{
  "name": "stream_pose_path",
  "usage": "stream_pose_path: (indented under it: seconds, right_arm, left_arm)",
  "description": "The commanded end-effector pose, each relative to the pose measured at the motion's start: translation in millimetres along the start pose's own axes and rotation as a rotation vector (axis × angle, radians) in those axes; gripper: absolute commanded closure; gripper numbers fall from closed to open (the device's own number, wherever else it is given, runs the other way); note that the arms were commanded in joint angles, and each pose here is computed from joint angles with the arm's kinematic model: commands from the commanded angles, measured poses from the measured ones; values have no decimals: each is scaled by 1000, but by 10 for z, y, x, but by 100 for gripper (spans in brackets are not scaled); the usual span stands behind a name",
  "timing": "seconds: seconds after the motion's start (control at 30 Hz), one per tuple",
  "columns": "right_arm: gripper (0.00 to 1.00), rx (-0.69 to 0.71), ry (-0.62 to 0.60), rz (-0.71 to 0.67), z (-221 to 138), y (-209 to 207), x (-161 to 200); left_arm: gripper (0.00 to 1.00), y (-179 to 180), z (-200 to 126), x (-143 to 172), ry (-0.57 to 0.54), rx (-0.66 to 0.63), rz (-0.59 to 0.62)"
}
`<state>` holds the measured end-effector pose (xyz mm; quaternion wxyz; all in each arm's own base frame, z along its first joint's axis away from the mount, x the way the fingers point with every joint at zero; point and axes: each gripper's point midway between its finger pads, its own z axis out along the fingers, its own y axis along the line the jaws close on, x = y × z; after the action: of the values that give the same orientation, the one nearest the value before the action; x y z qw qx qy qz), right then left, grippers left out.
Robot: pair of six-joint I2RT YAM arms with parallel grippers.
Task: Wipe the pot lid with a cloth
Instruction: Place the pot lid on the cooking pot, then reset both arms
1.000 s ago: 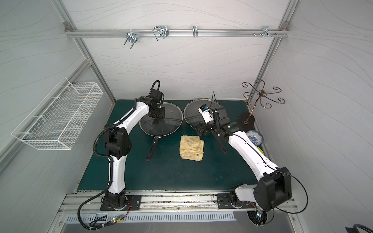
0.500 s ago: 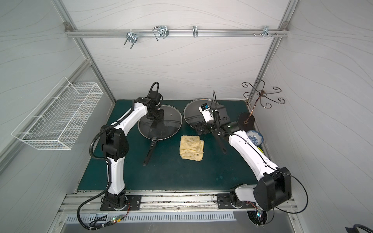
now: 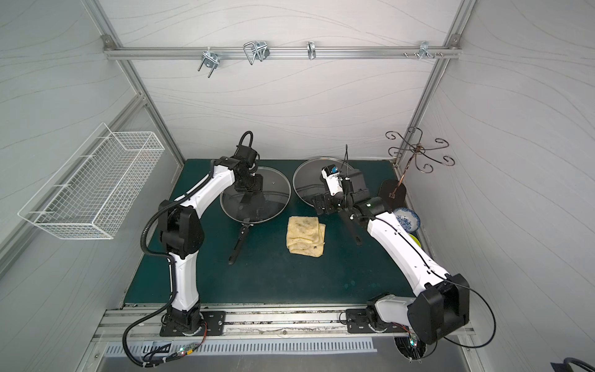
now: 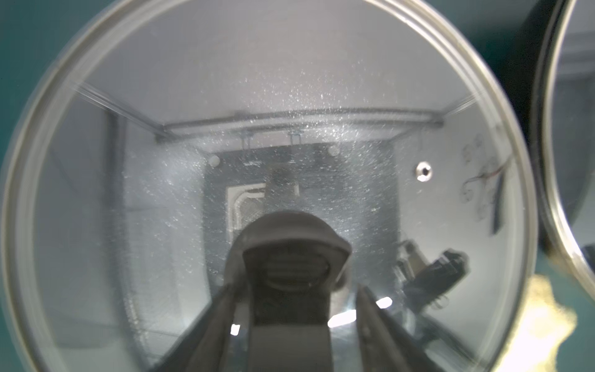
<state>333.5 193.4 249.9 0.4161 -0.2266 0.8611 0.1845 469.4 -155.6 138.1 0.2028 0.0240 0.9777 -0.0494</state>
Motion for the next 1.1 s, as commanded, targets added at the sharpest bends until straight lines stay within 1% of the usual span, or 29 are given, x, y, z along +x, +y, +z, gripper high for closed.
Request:
stream_pose_path:
  seconds: [0.0,0.07,0.1,0.13,0.2,0.27,0.4,0.47,0.57,0.63,0.7,0.83,0.93,1.0,1.07]
  right_arm:
    - [1,74,-59,29,-90,-143,-78]
    - [1,114,-85,55,-130,-234,-105]
    - [1,126,-96,72,-145,-275,-111]
    - [1,135,-104,88,-155,-320,-102]
    - [1,150,-137,104,-161,-389,-104]
    - [1,164,-174,97,-134,-453,-74]
    - [1,219,-249,91,-133,-620,5]
    - [1,247,-279,65,-102,-704,82]
    - [1,313,-305,17,-53,-854,260]
    - [1,352,-297,-14,-3,-949,441]
    - [1,405,-274,-21,30,-1085,618]
    - [1,497,-272,59,34,-1435,893]
    - [1,517,-279,74,67,-1584,993]
    - [1,531,-290,98,78,-1680,1047]
    - [1,541,-302,103,101,-1745,1055]
  left_arm:
    - [20,-68,-357,-172,-127,53,-11]
    - [7,-91,-549,-218,-185,78,-10]
    - [2,-104,-629,-235,-210,91,-8]
    - [0,-111,-732,-256,-244,101,-5]
    - [0,-92,-885,-253,-302,108,-3]
    - [0,-69,-1068,-257,-386,120,7]
    - [0,105,-1352,-220,-557,72,59]
    - [0,197,-1471,-156,-646,58,95]
    - [0,360,-1537,44,-730,44,119]
    - [0,548,-1494,229,-748,11,103]
    - [0,790,-1448,433,-759,-21,44]
    - [0,1231,-1218,812,-776,-7,-86]
    - [0,1471,-964,992,-762,-3,-125]
    - [0,1576,-801,1040,-754,-25,-118]
    - [0,1636,-663,1019,-763,-40,-101]
